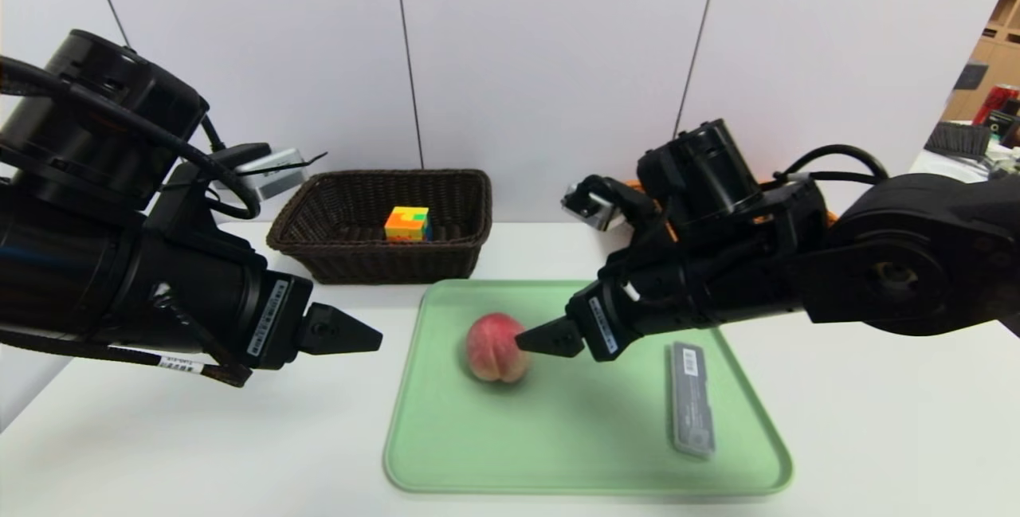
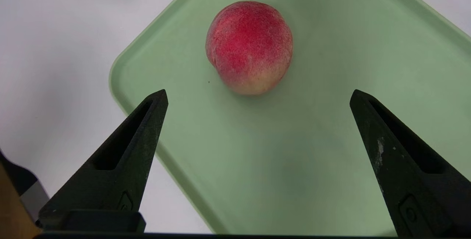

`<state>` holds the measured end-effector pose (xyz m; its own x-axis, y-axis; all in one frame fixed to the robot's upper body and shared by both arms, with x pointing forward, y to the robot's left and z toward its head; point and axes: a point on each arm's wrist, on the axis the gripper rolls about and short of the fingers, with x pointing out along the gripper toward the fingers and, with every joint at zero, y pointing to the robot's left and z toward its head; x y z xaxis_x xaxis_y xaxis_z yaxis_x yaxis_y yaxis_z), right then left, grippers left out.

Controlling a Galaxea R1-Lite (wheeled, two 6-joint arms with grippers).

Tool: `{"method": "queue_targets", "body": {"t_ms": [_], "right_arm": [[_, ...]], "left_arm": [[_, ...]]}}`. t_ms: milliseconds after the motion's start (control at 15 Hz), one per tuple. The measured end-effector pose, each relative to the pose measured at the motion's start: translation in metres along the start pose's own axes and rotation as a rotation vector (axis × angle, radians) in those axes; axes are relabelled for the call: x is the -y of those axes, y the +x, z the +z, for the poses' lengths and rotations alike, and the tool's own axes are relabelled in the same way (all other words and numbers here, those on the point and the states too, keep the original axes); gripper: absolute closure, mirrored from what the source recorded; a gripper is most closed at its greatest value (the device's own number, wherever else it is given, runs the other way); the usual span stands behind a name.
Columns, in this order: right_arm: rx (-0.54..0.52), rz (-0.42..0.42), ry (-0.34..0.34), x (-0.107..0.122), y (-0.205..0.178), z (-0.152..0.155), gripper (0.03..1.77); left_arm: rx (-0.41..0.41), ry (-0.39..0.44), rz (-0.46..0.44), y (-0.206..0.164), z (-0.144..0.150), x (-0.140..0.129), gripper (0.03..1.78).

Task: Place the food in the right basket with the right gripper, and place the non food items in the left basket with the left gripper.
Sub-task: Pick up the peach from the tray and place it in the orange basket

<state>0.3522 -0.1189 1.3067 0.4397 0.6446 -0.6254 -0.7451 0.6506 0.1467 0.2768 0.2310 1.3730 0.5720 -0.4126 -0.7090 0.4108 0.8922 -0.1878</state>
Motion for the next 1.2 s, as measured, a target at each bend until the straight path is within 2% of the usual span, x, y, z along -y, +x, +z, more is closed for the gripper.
{"method": "queue_targets", "body": {"t_ms": [333,867,1200], "right_arm": [[-0.035,0.008,-0.014,-0.005,0.030,0.002,0.09],[-0.062,0.019,-0.033,-0.011,0.069,0.007,0.09],[-0.105,0.013,-0.032,-0.010,0.089,-0.001,0.09]], "left_arm": [[0.026,-0.008,0.079,-0.009,-0.004,-0.017,0.12],[0.049,-0.016,0.087,-0.014,-0.004,-0.019,0.12],[0.053,-0.022,0.093,-0.014,-0.003,-0.021,0.12]]}}
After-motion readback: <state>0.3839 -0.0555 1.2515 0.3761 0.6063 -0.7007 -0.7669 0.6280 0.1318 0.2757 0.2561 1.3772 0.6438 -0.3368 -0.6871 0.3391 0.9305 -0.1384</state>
